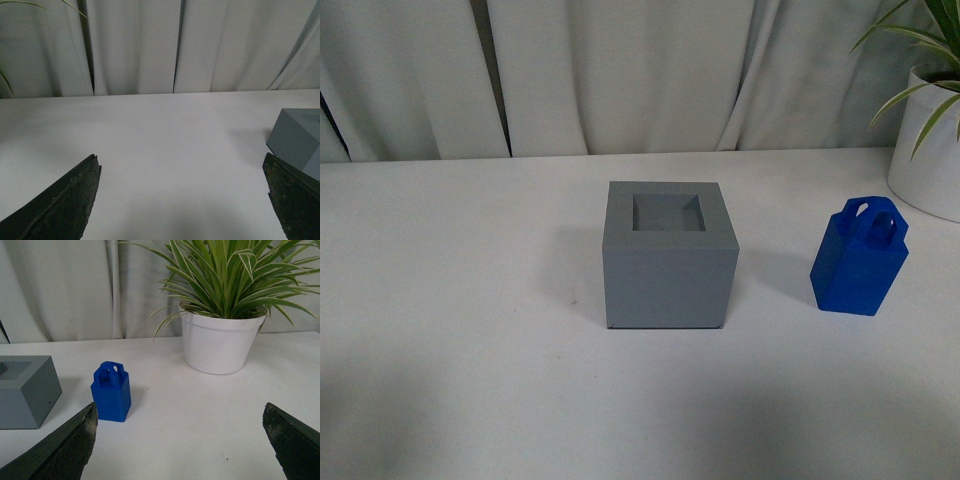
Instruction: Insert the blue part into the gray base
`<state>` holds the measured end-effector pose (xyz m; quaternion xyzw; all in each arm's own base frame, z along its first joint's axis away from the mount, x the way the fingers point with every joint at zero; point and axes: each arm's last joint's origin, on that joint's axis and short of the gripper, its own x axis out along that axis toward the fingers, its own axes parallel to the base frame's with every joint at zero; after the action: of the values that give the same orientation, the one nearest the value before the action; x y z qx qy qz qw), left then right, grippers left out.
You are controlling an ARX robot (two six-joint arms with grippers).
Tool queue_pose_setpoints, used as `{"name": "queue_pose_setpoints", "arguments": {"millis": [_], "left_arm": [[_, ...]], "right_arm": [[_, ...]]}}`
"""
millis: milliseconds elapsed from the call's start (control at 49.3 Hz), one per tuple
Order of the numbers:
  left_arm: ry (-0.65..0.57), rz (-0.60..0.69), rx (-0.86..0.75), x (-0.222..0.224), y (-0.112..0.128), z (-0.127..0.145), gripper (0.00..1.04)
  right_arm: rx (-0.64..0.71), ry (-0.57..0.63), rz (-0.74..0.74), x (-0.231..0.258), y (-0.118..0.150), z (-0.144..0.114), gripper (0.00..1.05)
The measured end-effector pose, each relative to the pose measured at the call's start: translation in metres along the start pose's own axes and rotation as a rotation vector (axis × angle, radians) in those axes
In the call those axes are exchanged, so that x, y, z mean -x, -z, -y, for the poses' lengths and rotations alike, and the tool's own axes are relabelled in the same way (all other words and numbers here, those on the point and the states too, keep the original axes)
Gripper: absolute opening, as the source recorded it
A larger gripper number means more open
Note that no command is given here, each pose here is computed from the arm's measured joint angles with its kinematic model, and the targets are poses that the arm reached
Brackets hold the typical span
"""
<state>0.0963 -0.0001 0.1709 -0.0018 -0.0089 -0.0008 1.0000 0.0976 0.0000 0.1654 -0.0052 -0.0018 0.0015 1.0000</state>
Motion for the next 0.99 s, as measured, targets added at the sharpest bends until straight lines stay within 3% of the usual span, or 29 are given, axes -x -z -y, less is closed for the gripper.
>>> {"name": "queue_pose_setpoints", "arguments": {"millis": [933, 953, 994], "left_arm": [[0.000, 0.000, 0.000, 0.0000, 0.0000, 0.0000, 0.99], [0.000, 0.000, 0.000, 0.0000, 0.0000, 0.0000, 0.99], [-0.003, 0.000, 0.000, 0.0000, 0.0000, -0.0001, 0.99]], "right_arm": [[0.000, 0.000, 0.000, 0.0000, 0.0000, 0.0000, 0.97], [0.000, -0.010, -0.003, -0.0001, 0.0003, -0.0002, 0.97], [0.025, -0.151, -0.093, -0.0008, 0.0006, 0.0000, 0.97]]}}
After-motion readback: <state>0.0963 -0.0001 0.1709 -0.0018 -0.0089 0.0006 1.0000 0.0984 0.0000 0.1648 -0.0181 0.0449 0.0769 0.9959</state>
